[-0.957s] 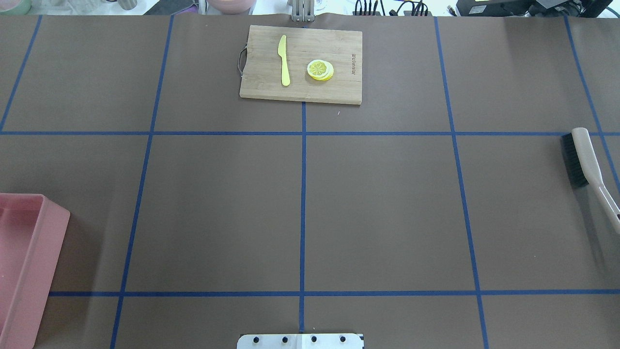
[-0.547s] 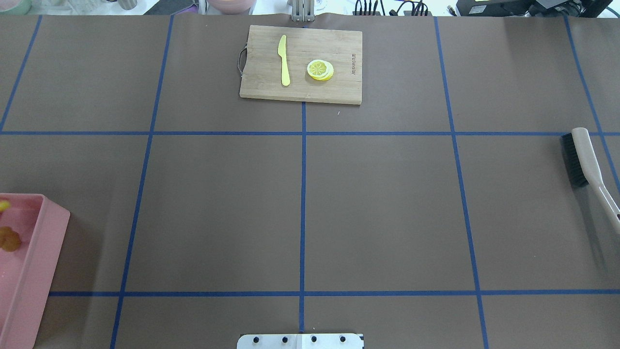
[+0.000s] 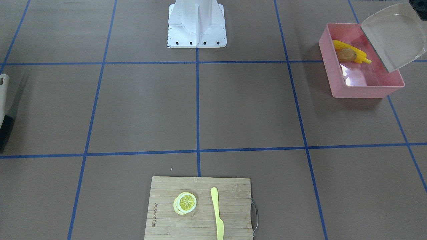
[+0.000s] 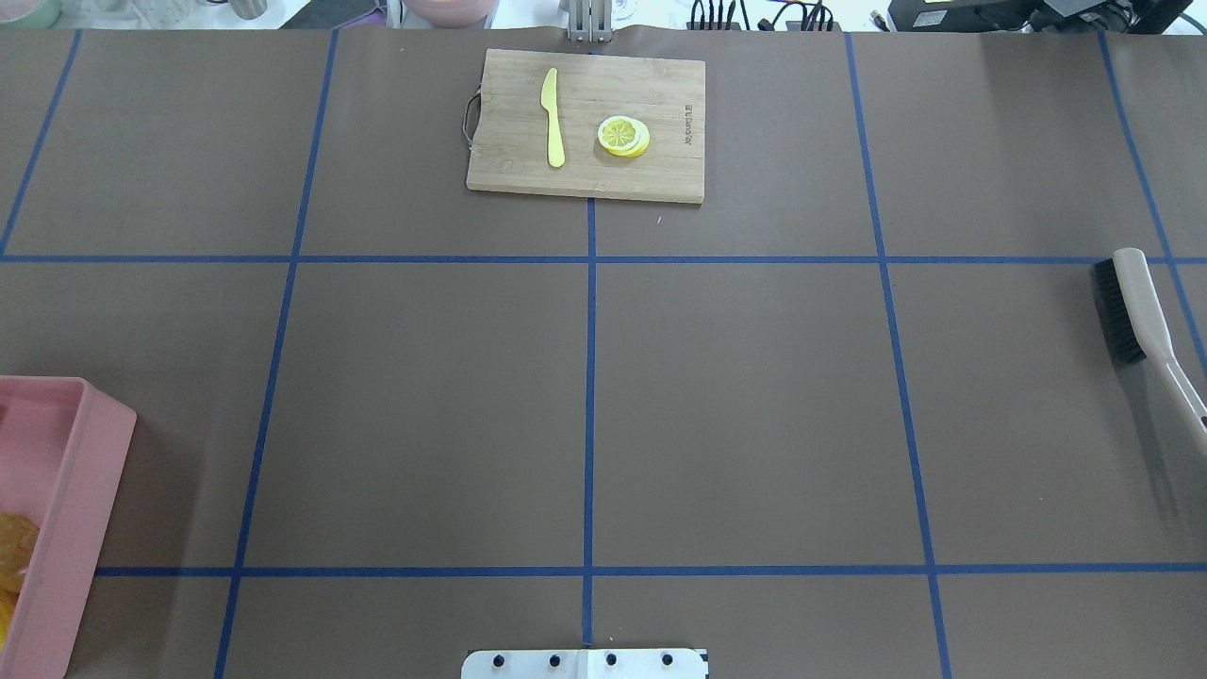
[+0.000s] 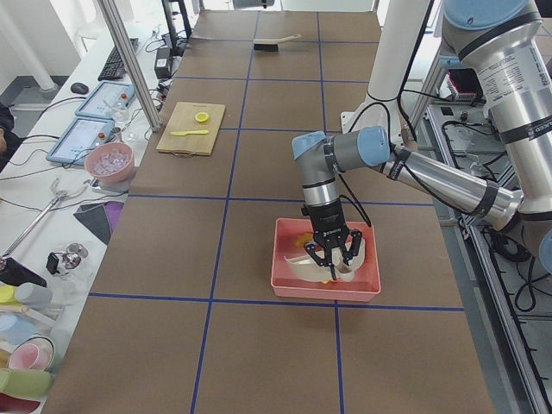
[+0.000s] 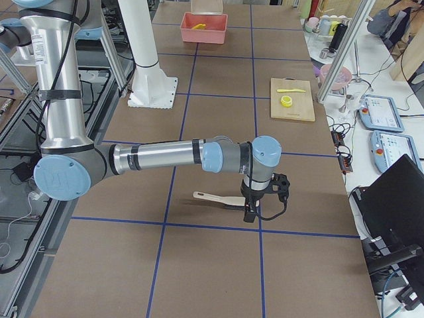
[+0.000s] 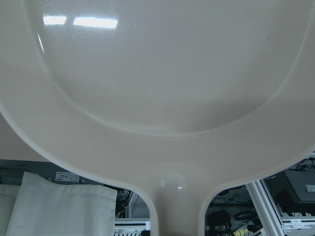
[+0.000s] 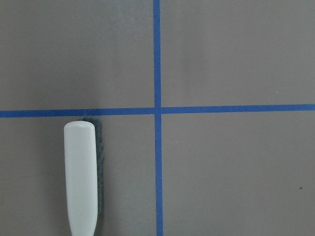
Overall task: Sweep and dump trash into bin
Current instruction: 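Tilt the dustpan over the pink bin with the left gripper to dump the food, then bring the empty dustpan back down onto the table with the left gripper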
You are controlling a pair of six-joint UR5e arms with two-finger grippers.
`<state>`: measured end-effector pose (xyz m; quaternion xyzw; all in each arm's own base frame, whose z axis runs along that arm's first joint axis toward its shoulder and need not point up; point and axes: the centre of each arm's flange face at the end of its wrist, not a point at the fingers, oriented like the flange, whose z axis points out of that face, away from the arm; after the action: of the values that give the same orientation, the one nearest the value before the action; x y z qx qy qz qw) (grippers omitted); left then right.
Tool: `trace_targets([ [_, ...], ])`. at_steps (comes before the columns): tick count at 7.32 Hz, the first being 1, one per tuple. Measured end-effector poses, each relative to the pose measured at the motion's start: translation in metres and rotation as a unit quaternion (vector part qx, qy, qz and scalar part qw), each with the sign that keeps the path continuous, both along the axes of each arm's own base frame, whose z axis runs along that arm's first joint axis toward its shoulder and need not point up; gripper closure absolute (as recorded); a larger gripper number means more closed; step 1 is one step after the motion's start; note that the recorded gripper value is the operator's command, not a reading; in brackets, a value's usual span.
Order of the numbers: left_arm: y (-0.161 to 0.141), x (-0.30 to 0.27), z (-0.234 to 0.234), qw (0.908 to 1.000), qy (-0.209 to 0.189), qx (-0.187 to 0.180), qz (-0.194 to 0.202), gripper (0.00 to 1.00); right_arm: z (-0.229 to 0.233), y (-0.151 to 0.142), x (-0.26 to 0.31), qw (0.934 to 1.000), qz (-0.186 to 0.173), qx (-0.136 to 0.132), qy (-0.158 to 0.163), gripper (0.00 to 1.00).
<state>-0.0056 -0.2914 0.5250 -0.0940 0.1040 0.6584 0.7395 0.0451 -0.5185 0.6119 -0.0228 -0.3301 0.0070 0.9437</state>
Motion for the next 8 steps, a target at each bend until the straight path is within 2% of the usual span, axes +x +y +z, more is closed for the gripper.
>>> trace_targets([
  [2, 0.000, 0.000, 0.000, 1.0000, -0.004, 0.001, 0.002, 1.00, 0.005, 0.005, 0.002, 1.0000, -0.001, -0.003, 0.009, 0.00],
  [5, 0.002, -0.002, -0.008, 0.9999, -0.001, 0.010, -0.002, 1.00, -0.001, 0.007, 0.003, 0.9999, 0.000, 0.007, 0.015, 0.00],
  [6, 0.003, -0.005, -0.014, 0.9998, 0.001, 0.020, -0.010, 1.00, 0.001, 0.009, 0.003, 0.9997, -0.001, 0.016, 0.019, 0.00],
  [8, 0.001, -0.017, -0.026, 0.9973, 0.001, 0.046, -0.057, 1.00, 0.005, 0.009, 0.005, 0.9984, -0.001, 0.042, 0.038, 0.00],
])
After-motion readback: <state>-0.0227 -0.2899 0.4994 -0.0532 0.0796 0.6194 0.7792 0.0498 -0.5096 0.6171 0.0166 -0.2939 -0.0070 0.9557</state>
